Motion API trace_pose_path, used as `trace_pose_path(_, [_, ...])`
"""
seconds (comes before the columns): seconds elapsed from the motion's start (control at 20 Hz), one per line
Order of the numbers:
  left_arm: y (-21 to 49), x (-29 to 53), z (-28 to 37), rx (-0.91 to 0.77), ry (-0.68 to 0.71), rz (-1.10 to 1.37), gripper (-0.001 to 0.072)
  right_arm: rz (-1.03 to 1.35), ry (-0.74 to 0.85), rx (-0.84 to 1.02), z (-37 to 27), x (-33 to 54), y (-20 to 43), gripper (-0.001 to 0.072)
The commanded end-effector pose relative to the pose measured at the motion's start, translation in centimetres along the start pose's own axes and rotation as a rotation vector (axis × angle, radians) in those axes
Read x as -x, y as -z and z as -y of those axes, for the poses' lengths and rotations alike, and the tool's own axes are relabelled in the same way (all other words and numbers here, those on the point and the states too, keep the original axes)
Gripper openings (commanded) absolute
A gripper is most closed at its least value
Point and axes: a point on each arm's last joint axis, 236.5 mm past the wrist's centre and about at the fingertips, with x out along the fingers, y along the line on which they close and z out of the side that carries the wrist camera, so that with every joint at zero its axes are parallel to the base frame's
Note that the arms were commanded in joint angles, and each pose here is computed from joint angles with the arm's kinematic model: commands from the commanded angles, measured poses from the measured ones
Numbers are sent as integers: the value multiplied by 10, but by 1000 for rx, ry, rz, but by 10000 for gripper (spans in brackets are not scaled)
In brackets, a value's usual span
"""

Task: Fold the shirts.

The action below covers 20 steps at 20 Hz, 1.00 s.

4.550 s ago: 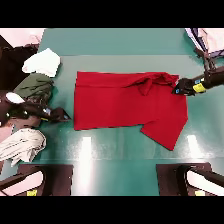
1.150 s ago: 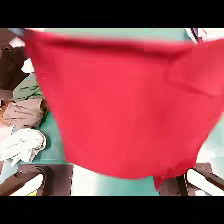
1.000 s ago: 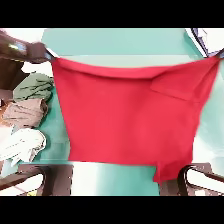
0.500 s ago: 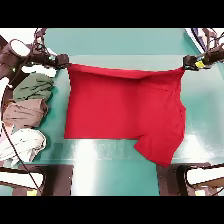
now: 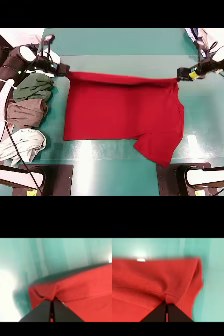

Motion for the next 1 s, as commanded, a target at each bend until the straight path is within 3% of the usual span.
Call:
trace_pose_path(0.0, [46, -16, -6, 3, -5, -133, 23, -52, 23, -1, 4, -13, 42, 10])
trace_pose_path(0.3, [84, -21, -3, 31, 18, -253, 26, -136, -25, -48, -4, -31, 84, 16])
trace_pose_path(0.35, [88, -20, -2, 35, 22, -268, 209, -144, -46, -60, -9, -32, 87, 20])
trace_pose_path(0.4, [90, -20, -2, 60, 20, -277, 517, -149, -64, -70, -13, -32, 87, 157])
trace_pose_path(0.45, [93, -18, -1, 77, 19, -291, 554, -156, -74, -75, -15, -29, 88, 335])
trace_pose_path(0.5, [98, -14, -2, 70, 15, -321, 492, -174, -77, -70, -16, -24, 89, 346])
trace_pose_path(0.55, [105, -5, -4, 55, 3, -365, 480, -199, -83, -68, -17, -15, 92, 339])
trace_pose_path(0.6, [111, 8, -9, 50, -13, -400, 480, -226, -101, -44, -17, -2, 97, 310])
trace_pose_path(0.8, [129, 59, -16, 181, -15, -380, 481, -248, -300, -94, -38, 48, 124, 310])
trace_pose_path(0.95, [188, 73, 3, 218, 15, -431, 480, -160, -353, -156, -38, 62, 133, 309])
